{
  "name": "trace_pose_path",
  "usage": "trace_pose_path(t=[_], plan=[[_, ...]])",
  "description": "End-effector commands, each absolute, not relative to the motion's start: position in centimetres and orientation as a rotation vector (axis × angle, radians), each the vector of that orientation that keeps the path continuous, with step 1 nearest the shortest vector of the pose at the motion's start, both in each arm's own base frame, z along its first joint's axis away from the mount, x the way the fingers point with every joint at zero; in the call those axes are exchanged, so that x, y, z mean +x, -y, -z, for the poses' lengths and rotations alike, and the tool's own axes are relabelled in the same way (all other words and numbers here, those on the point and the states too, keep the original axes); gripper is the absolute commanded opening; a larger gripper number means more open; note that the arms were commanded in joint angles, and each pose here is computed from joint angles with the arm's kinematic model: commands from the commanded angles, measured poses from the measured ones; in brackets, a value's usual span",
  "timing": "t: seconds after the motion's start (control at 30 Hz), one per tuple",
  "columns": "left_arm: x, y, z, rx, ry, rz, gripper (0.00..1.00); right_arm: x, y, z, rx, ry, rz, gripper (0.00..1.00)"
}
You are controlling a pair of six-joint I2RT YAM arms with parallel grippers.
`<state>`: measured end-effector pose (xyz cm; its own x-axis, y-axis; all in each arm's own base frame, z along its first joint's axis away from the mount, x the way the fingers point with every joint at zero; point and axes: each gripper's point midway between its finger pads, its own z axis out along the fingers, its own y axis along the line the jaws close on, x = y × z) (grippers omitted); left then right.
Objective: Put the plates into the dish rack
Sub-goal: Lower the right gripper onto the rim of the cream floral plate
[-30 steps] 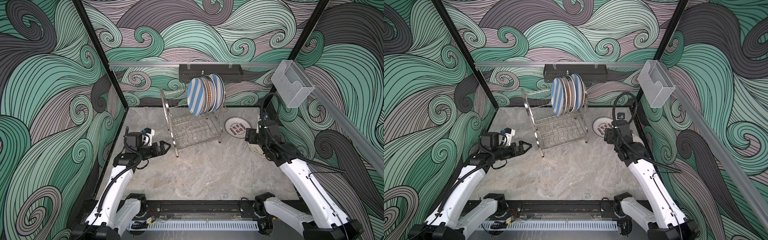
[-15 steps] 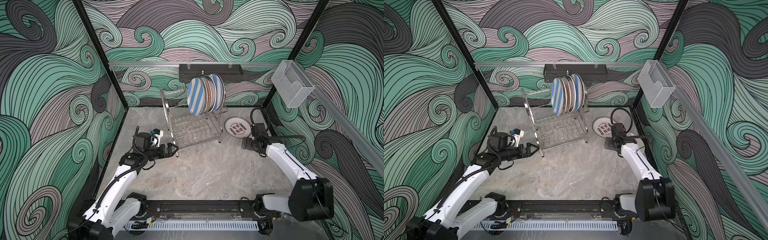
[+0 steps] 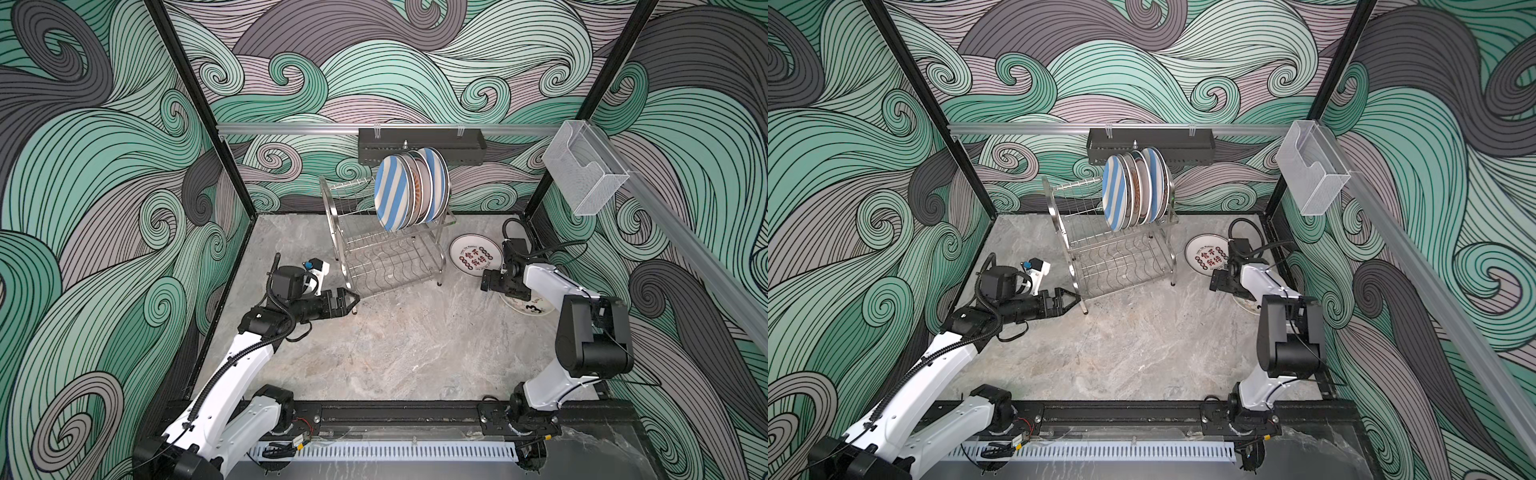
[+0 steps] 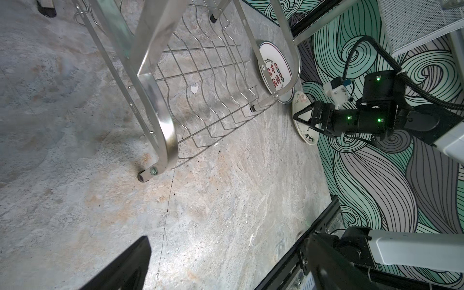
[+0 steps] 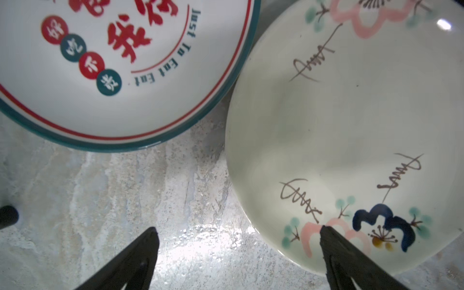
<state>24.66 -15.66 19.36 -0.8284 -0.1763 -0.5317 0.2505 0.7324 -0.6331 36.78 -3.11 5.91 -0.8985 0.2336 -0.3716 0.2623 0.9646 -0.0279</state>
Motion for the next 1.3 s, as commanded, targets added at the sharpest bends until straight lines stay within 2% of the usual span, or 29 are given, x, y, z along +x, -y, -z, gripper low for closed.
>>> trace_pose_path(t=[0.0, 0.4, 0.73, 1.27], plan=[[24.6, 15.6, -20.2, 0.074, -2.335, 0.953, 0.99, 38.1, 3.0, -6.1, 0.325, -2.73, 0.075, 1.0], [24.2, 15.2, -20.7, 0.104, -2.328, 0.917, 0.99, 38.0, 2.3, -3.7, 0.375, -2.797, -0.025, 1.0], [24.3, 15.3, -20.9, 0.098, -2.305, 0.929, 0.99, 36.2, 1.6, -2.3, 0.393, -2.854, -0.071, 1.0], [24.0, 15.3, -20.5, 0.094, -2.309, 0.933, 0.99, 31.8, -4.2, -3.1, 0.385, -2.861, -0.406, 1.0]])
